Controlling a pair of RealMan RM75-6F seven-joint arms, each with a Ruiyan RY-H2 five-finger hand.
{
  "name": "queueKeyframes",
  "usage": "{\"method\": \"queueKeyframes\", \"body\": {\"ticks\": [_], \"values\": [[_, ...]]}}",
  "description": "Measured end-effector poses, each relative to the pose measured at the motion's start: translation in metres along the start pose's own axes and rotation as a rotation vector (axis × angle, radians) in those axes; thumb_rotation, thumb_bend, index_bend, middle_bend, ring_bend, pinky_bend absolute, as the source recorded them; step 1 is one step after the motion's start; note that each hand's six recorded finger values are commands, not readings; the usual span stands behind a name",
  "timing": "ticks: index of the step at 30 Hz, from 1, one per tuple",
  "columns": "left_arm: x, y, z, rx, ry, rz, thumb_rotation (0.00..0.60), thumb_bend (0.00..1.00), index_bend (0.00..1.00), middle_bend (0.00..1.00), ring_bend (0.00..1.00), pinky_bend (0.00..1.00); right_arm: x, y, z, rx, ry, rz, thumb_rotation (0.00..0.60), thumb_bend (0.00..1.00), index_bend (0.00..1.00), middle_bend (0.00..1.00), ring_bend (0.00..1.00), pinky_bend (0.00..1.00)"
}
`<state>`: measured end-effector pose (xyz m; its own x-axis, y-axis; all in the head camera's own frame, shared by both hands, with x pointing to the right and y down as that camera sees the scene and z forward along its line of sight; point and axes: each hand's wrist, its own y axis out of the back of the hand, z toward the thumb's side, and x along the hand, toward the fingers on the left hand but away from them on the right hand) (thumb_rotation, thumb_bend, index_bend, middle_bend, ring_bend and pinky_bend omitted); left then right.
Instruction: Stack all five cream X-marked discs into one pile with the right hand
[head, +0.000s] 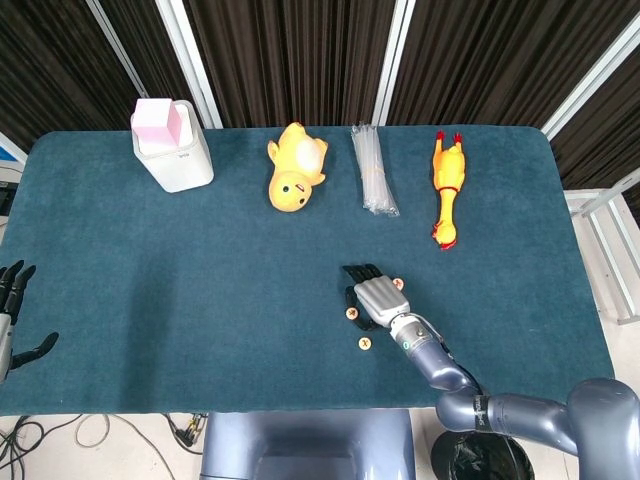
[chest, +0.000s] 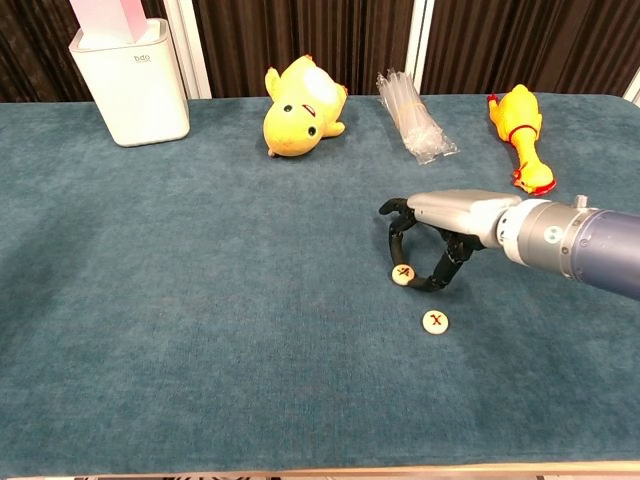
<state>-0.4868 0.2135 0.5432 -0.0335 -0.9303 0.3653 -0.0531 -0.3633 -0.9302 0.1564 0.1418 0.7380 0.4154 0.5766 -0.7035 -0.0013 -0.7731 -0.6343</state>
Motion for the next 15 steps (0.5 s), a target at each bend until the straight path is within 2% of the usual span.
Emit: {"method": "queueKeyframes", "body": {"ticks": [8, 15], "values": [[0.0, 0.0, 0.0, 0.002, 0.001, 0.001, 0.6, 0.17, 0.05, 0.0, 0.0, 0.02, 0.001, 0.017, -0.006, 0.001, -0.012, -0.023, 0.6, 0.41, 0.55, 0.01, 0.03, 0.03], [0.0, 0.0, 0.0, 0.0, 0.0, 0.0, 0.6, 0.17, 0.05, 0.0, 0.0, 0.02, 0.0, 0.045, -0.023, -0.025, -0.057, -0.041, 0.6, 0.41, 0.55, 0.01, 0.03, 0.03]]}}
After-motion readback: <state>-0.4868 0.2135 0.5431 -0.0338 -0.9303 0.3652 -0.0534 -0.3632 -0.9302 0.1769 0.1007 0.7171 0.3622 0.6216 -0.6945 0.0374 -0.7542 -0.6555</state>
